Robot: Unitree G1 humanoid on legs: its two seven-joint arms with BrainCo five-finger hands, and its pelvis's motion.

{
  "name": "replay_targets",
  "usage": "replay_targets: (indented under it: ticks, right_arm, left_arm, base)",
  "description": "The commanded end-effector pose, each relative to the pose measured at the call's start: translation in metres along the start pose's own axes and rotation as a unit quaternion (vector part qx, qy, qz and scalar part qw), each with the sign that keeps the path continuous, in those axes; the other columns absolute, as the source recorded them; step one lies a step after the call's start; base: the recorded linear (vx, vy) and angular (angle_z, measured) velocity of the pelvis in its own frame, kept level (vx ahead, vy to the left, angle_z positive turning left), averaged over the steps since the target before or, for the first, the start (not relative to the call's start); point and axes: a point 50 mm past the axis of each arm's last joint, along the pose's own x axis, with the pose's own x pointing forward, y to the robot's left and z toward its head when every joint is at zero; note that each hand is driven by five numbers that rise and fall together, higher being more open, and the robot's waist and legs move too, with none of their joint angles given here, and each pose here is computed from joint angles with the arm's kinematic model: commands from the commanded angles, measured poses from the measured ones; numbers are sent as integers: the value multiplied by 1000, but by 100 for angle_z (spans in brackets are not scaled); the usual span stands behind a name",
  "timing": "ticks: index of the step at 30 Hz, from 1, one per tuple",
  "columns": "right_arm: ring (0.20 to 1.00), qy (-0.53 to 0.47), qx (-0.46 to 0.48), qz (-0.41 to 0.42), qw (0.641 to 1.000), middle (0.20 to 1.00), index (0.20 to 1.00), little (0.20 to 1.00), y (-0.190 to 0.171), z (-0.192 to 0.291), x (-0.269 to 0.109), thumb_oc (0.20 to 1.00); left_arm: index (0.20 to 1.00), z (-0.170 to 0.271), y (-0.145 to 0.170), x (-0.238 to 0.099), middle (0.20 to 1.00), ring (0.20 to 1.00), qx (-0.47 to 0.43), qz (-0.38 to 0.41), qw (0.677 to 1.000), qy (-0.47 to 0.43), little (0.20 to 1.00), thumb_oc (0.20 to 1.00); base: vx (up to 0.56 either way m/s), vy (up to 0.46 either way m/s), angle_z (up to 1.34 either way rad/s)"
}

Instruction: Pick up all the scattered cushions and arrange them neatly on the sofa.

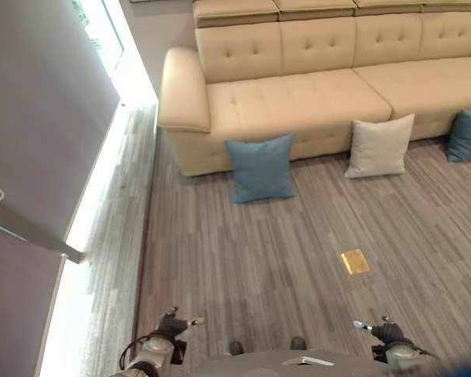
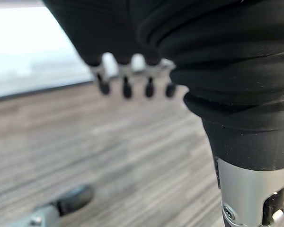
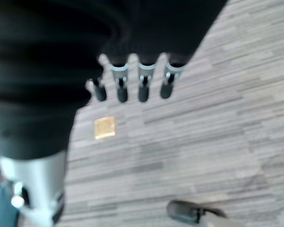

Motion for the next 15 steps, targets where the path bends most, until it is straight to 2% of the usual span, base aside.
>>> replay_targets:
  ticks: [1, 15]
  right_arm:
    - [1000, -16, -14, -12, 1000, 1000, 1000, 1000, -6, 14, 4, 1000]
    - [1000, -7, -26, -6, 1000, 1000, 1000, 1000, -4, 8, 3, 1000]
  left_arm:
    - [1000, 18, 3, 4, 1000, 1000, 1, 6, 1000, -20, 1000, 1000]
    - [1000, 9, -1, 3, 1000, 1000, 9, -4, 1000, -6, 1000, 1000]
  base:
    - [0, 0, 0]
    - [3, 0, 0]
